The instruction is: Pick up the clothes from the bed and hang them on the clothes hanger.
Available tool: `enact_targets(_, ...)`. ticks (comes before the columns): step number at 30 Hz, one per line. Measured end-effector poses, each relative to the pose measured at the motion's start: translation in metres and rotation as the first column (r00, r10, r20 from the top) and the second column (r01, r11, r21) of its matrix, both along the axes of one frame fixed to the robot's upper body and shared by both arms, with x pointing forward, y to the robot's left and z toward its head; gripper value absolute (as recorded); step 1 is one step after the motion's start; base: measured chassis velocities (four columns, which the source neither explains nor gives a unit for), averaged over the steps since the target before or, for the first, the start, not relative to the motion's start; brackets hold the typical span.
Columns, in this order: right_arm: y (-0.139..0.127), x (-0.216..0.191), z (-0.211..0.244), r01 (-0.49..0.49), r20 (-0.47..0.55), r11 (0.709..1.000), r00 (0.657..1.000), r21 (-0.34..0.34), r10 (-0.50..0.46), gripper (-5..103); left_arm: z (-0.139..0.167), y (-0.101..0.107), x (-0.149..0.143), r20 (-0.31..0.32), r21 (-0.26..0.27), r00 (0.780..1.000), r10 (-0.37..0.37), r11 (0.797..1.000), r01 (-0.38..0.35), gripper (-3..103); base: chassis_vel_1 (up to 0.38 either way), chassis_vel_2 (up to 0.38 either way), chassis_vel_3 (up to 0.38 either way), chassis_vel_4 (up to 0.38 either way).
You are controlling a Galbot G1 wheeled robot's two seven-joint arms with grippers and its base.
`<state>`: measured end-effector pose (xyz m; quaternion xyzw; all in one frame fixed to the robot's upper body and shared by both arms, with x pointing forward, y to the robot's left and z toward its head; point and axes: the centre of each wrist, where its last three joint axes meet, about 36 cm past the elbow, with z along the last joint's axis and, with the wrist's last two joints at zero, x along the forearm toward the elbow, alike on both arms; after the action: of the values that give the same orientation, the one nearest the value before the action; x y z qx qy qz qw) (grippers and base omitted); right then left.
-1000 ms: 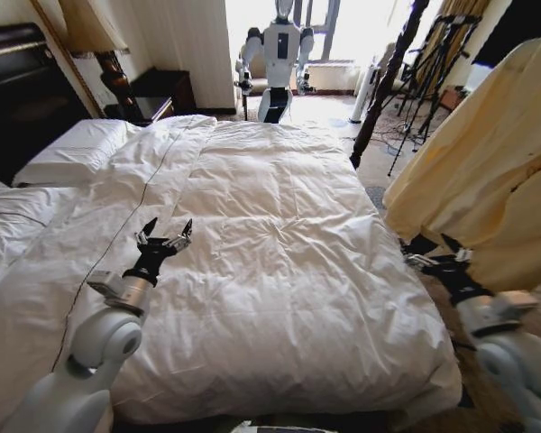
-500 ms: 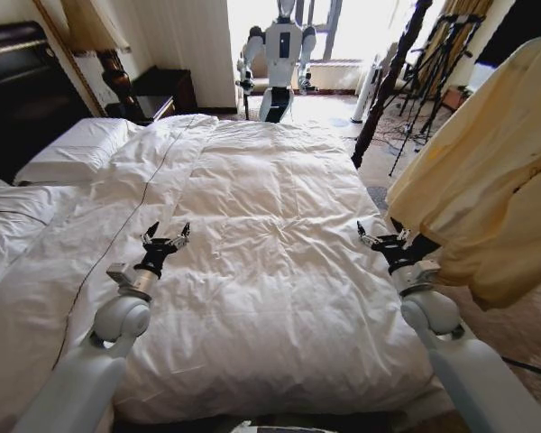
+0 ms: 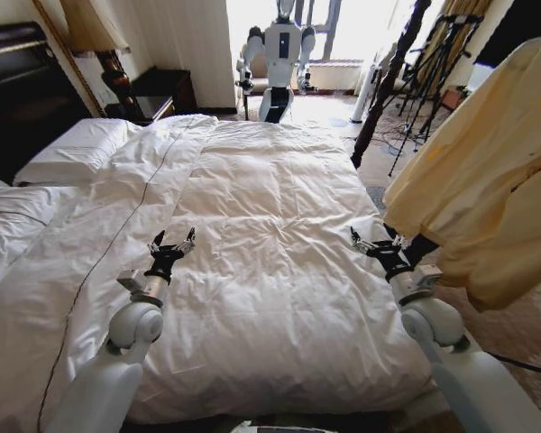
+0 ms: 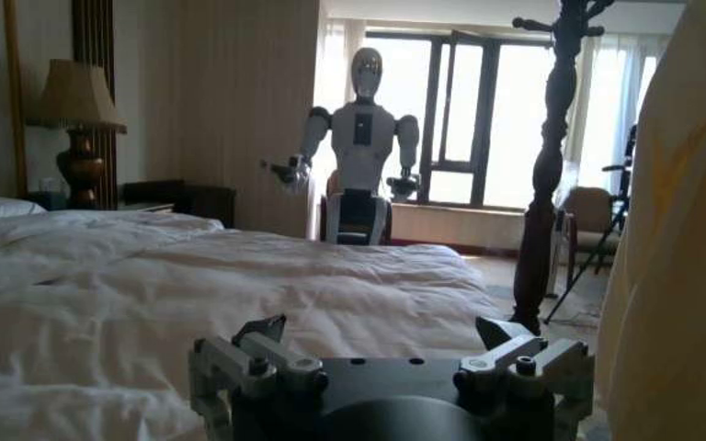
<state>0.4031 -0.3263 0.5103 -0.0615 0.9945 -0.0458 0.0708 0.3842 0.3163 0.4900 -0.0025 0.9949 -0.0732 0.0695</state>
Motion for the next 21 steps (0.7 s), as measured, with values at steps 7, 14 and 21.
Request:
enact_targets(7,-0.0006,-0.0002,0.0002,0.001,0.000,1.000,1.000,0.000,-0.001,100,0.0004,0.0001,-0.0002,0.000,0.001,1.000,0.000,1.000,0.000,100,0.000,0.000,0.000,0.000)
enact_targets(14,-0.0008,-0.0003,0.0004,0.002,0.000,1.000,1.000,0.000,-0.002,100,0.0006,0.0003,-0.0002,0.000,0.001,1.000,0.000,1.000,0.000,100,0.000,0.000,0.000,0.000)
enact_targets(21,-0.0010,-0.0003,0.0004,0.002,0.000,1.000,1.000,0.000,-0.002,100,0.0008,0.0003,-0.0003,0.000,0.001,1.000,-0.001,1.000,0.001,100,0.000,0.000,0.000,0.000)
